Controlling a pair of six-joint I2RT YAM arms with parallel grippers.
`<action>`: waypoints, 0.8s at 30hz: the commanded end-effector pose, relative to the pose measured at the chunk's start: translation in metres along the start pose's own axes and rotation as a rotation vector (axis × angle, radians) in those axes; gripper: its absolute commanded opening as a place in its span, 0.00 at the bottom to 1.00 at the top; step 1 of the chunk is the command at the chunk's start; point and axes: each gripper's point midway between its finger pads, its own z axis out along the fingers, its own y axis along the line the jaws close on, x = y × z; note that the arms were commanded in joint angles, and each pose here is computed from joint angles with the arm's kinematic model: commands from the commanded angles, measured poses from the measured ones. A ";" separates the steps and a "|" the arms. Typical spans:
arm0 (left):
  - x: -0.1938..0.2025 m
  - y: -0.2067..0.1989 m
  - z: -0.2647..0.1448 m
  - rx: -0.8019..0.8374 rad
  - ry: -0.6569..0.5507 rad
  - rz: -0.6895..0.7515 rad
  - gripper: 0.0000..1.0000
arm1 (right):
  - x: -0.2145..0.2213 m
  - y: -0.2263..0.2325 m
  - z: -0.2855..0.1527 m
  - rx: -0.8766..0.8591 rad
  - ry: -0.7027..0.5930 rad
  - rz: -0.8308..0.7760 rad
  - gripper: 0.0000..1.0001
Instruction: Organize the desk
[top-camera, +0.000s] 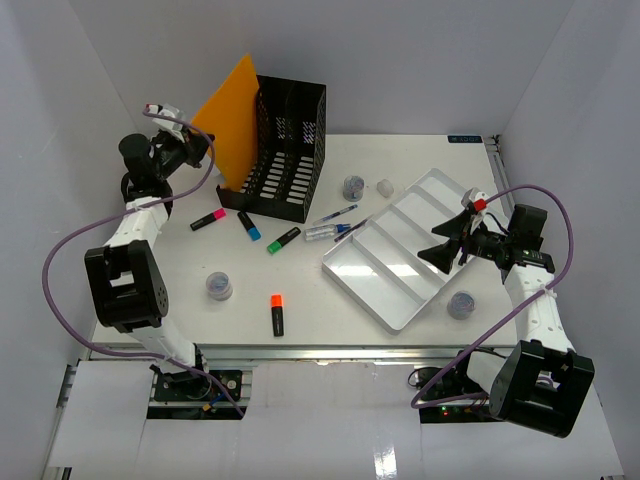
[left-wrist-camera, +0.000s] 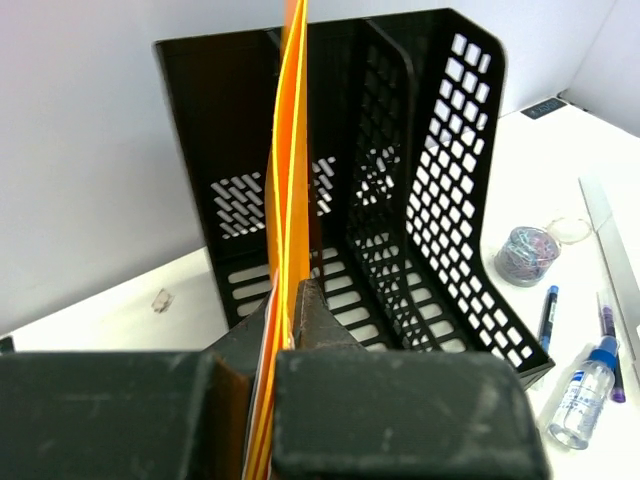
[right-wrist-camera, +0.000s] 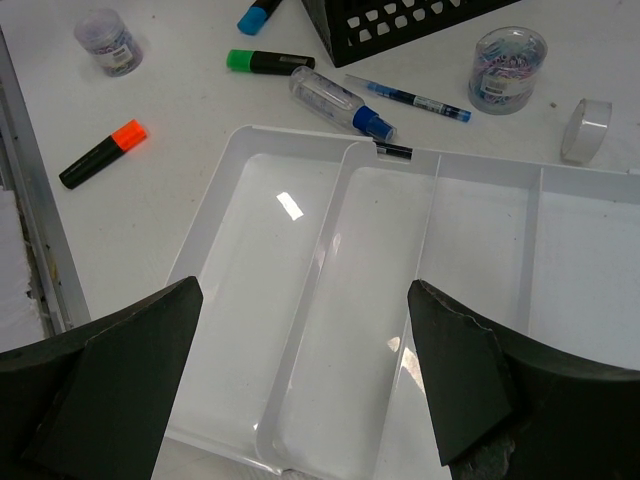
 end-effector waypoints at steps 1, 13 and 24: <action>-0.020 0.007 -0.001 -0.007 -0.034 0.013 0.04 | -0.008 0.004 0.001 -0.027 -0.019 -0.030 0.90; -0.022 0.013 0.000 -0.047 -0.036 -0.036 0.53 | -0.007 0.003 0.001 -0.024 -0.014 -0.027 0.90; -0.092 0.019 -0.019 -0.194 -0.181 -0.027 0.93 | -0.005 0.003 0.002 -0.022 -0.007 -0.026 0.90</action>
